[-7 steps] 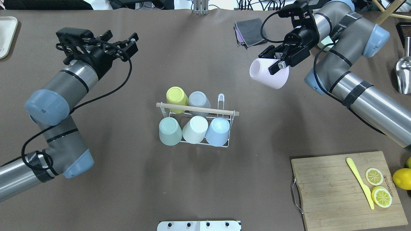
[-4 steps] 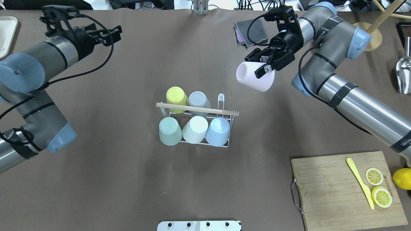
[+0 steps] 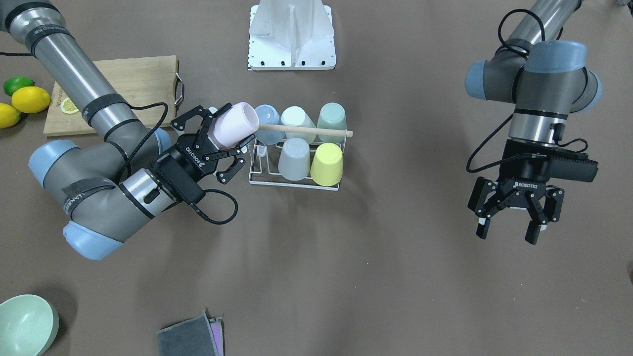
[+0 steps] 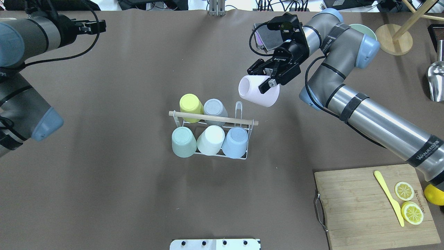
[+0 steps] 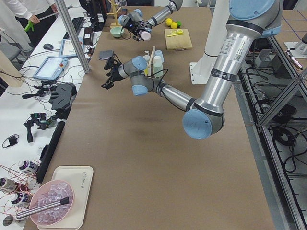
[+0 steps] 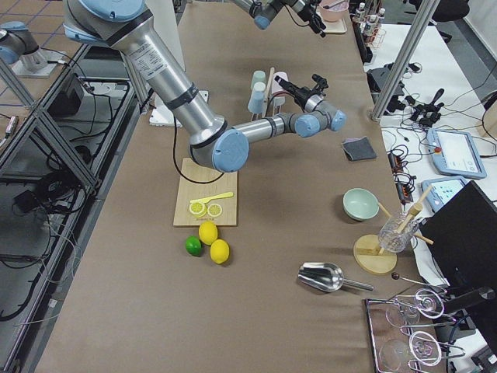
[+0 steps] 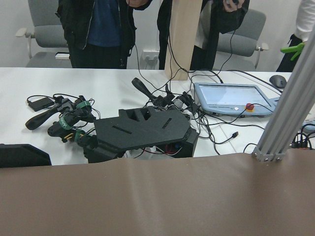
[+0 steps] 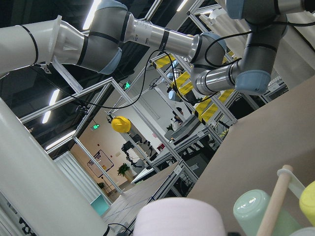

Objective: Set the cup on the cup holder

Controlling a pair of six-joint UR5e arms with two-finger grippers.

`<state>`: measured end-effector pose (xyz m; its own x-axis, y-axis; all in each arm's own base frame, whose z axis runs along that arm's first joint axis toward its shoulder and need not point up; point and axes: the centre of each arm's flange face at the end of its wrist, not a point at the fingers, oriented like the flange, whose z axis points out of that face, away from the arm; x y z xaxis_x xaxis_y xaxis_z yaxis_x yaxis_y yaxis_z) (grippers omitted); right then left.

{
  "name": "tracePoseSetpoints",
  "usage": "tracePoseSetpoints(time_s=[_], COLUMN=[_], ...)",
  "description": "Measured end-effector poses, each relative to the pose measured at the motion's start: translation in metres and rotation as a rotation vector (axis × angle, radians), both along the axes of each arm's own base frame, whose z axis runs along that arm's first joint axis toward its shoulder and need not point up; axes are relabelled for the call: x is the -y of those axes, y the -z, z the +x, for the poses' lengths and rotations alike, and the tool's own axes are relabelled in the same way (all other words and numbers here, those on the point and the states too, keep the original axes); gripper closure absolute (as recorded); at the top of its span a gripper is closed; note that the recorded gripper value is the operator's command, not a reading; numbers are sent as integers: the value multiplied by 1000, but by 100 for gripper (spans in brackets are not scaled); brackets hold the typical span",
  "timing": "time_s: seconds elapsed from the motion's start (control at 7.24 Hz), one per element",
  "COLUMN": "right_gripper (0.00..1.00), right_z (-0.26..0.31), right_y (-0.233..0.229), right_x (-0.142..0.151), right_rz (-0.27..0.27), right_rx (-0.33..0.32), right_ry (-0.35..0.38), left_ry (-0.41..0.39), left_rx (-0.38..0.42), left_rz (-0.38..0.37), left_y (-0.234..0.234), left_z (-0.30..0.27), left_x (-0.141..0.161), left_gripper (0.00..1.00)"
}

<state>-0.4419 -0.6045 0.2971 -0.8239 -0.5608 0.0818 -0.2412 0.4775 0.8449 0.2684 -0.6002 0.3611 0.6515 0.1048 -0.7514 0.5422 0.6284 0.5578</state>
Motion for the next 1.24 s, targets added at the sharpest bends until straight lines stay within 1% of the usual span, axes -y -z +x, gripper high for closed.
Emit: tracePoseSetpoints(time_s=[0.41,0.69,0.97,1.24], right_gripper=[70,70,70,70], right_z=[-21,-23,-25,-29], right_y=[13,15,14,12], right_x=[-2,-2,-2,-1], right_rz=[12,3,-1,-3], right_rx=[17,24,24,19], right_ry=[13,19,21,22], left_ry=[-90,-165,-243,-320], left_rx=[44,62,70,113], left_rz=[-128,-212,-292,-354], left_y=[-36,-54,-84,-116], left_z=[-46,-80,-122,-153], left_x=[11,18,17,10], left_gripper=[2,2,2,2])
